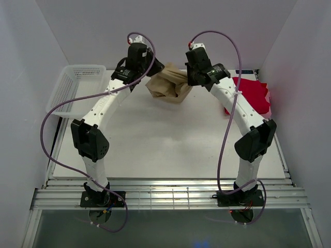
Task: Fold and stack the t-shirts
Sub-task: Flatten the tshirt out
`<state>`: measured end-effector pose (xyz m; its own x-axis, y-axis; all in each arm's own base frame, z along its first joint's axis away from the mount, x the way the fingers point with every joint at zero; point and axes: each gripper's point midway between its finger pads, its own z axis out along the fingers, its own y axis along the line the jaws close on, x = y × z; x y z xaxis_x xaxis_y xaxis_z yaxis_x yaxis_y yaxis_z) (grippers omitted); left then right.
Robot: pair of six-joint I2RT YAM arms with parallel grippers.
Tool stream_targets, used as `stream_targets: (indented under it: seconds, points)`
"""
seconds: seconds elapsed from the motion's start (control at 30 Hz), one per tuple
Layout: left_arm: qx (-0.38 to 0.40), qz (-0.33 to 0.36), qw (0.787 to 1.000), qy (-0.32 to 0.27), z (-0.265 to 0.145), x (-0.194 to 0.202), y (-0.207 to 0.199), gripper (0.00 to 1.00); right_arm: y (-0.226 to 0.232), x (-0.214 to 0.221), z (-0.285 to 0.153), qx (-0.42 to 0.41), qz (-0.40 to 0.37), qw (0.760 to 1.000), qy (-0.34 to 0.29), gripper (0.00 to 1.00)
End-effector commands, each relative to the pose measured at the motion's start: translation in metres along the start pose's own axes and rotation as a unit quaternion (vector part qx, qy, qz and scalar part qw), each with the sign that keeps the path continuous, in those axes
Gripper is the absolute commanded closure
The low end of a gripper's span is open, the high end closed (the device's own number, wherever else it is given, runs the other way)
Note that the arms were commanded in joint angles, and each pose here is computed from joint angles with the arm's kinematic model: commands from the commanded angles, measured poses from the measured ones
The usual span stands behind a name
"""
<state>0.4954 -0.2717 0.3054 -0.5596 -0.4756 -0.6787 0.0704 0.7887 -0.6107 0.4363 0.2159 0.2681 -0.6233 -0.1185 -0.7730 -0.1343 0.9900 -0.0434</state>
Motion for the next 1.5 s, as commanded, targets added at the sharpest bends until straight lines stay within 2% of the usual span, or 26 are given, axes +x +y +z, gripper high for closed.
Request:
stream_targets:
  seconds: [0.0, 0.07, 0.13, 0.17, 0.2, 0.23, 0.27, 0.3, 0.37, 0.43, 0.6, 0.67, 0.7, 0.77, 0.8, 0.87, 0.93, 1.1, 1.23, 1.47]
  points:
    - [0.094, 0.041, 0.987, -0.125, -0.065, -0.091, -0.058, 1.00, -0.046, -0.025, -0.020, 0.059, -0.029, 0.998, -0.016, 0.92]
    - [0.127, 0.043, 0.988, -0.078, -0.064, -0.070, -0.065, 1.00, -0.044, -0.016, -0.022, 0.051, -0.023, 0.998, -0.006, 0.92]
    - [0.128, 0.030, 0.991, -0.034, -0.067, -0.044, -0.059, 1.00, -0.043, 0.030, -0.005, 0.048, -0.033, 0.997, 0.049, 0.92]
    - [0.103, 0.026, 0.994, 0.012, -0.054, -0.006, -0.033, 0.97, -0.044, 0.044, -0.007, 0.045, -0.023, 0.997, 0.060, 0.92]
    - [0.094, 0.033, 0.995, 0.030, -0.053, 0.017, -0.026, 0.84, -0.044, 0.095, 0.005, 0.040, -0.036, 0.991, 0.119, 0.92]
    - [0.088, 0.042, 0.995, 0.034, -0.063, 0.027, -0.019, 0.77, -0.043, 0.115, 0.008, 0.034, -0.035, 0.989, 0.136, 0.92]
    - [0.052, 0.042, 0.995, 0.074, -0.056, 0.068, 0.014, 0.68, -0.042, 0.128, 0.007, 0.027, -0.028, 0.989, 0.140, 0.92]
    - [0.037, 0.045, 0.995, 0.084, -0.058, 0.084, 0.025, 0.51, -0.044, 0.175, 0.011, 0.028, -0.029, 0.981, 0.188, 0.92]
    - [0.004, 0.044, 0.993, 0.108, -0.070, 0.117, 0.056, 0.44, -0.044, 0.201, 0.009, 0.026, -0.024, 0.979, 0.202, 0.92]
    - [-0.017, 0.047, 0.993, 0.105, -0.077, 0.127, 0.070, 0.39, -0.047, 0.231, 0.006, 0.030, -0.024, 0.973, 0.226, 0.92]
    - [-0.022, 0.045, 0.992, 0.112, -0.085, 0.142, 0.080, 0.39, -0.043, 0.218, 0.004, 0.027, -0.020, 0.977, 0.210, 0.92]
    - [-0.011, 0.042, 0.992, 0.117, -0.082, 0.145, 0.075, 0.40, -0.039, 0.193, 0.005, 0.027, -0.015, 0.981, 0.189, 0.89]
    - [-0.005, 0.042, 0.992, 0.121, -0.076, 0.149, 0.070, 0.40, -0.037, 0.185, 0.005, 0.023, -0.013, 0.983, 0.184, 0.80]
    - [0.008, 0.043, 0.992, 0.115, -0.067, 0.147, 0.059, 0.41, -0.026, 0.159, 0.005, 0.006, -0.008, 0.987, 0.160, 0.72]
    - [0.004, 0.044, 0.990, 0.130, -0.057, 0.159, 0.058, 0.41, -0.022, 0.153, 0.006, -0.003, -0.009, 0.988, 0.154, 0.65]
    - [0.014, 0.047, 0.990, 0.131, -0.046, 0.159, 0.043, 0.41, -0.007, 0.136, 0.011, -0.035, -0.006, 0.990, 0.136, 0.57]
    - [0.012, 0.055, 0.987, 0.149, -0.029, 0.174, 0.035, 0.41, 0.002, 0.138, 0.020, -0.049, -0.006, 0.988, 0.145, 0.52]
    - [-0.020, 0.070, 0.979, 0.192, -0.004, 0.213, 0.042, 0.47, 0.020, 0.153, 0.039, -0.079, -0.011, 0.981, 0.179, 0.50]
    - [-0.069, 0.084, 0.972, 0.210, 0.004, 0.235, 0.065, 0.53, 0.033, 0.174, 0.050, -0.098, -0.012, 0.973, 0.210, 0.50]
    - [-0.106, 0.092, 0.957, 0.252, 0.003, 0.273, 0.099, 0.54, 0.043, 0.203, 0.064, -0.112, -0.021, 0.964, 0.242, 0.50]
